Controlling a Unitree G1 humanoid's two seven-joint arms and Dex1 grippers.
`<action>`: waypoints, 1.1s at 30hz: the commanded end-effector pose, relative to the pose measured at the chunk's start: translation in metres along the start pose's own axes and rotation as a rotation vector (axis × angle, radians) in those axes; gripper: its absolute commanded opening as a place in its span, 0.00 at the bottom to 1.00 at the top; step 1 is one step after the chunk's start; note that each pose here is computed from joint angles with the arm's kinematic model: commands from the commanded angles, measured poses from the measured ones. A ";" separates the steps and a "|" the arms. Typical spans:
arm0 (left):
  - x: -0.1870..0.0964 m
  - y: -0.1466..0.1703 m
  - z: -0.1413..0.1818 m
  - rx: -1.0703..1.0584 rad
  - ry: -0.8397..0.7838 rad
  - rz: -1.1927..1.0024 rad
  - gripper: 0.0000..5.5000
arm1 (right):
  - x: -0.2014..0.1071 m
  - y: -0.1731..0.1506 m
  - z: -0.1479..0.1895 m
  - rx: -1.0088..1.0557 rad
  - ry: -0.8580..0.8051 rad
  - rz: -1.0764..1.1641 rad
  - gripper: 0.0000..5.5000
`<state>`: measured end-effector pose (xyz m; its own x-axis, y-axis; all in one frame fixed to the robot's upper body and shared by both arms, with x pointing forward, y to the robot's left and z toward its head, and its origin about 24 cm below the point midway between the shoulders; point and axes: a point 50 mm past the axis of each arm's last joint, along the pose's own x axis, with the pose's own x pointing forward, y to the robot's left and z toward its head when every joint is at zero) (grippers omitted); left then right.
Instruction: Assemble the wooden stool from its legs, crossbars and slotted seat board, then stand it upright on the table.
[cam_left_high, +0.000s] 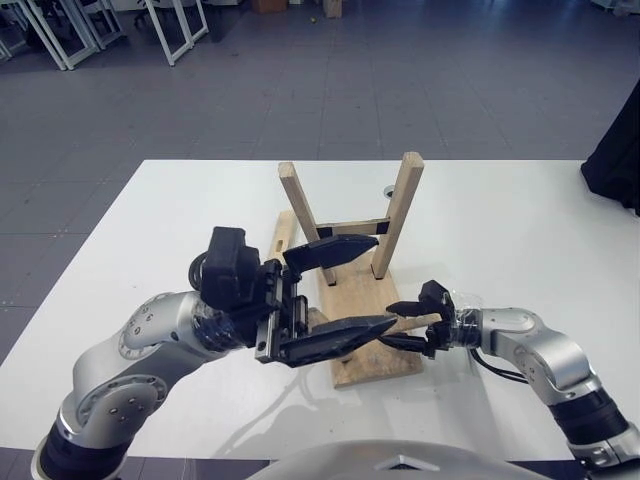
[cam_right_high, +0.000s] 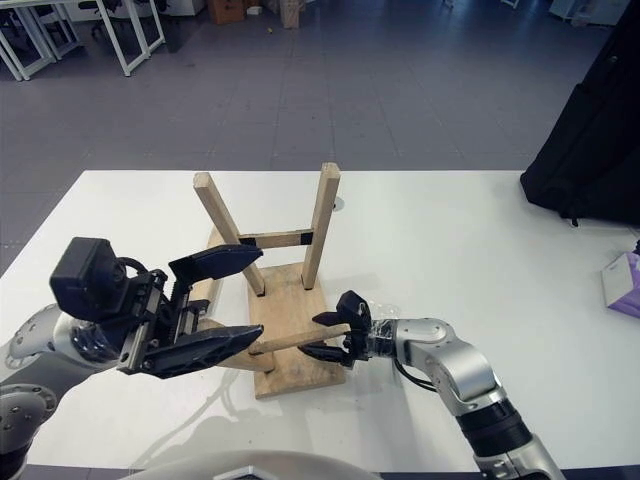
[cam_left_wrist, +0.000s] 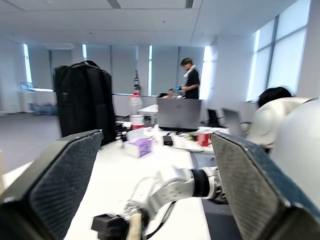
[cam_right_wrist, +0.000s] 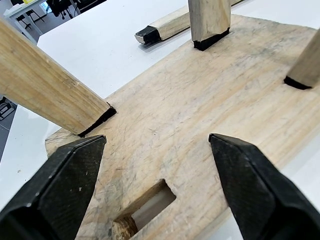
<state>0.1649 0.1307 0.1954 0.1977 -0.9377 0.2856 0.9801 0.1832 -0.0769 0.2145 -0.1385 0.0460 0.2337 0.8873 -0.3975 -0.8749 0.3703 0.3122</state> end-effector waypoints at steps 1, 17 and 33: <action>-0.025 0.023 -0.007 -0.018 0.142 0.215 0.72 | 0.000 0.000 -0.018 0.057 0.085 -0.015 0.69; -0.059 0.025 -0.015 -0.022 0.192 0.318 0.72 | -0.001 0.001 -0.019 0.060 0.089 -0.011 0.69; -0.069 0.031 -0.028 0.007 0.264 0.405 0.72 | -0.003 0.000 -0.018 0.058 0.106 -0.008 0.69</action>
<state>0.1725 0.1863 0.1472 0.4965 -0.8681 -0.0021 0.8579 0.4910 -0.1517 0.2139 -0.1401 0.0480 0.2102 0.8916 -0.4011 -0.8842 0.3484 0.3110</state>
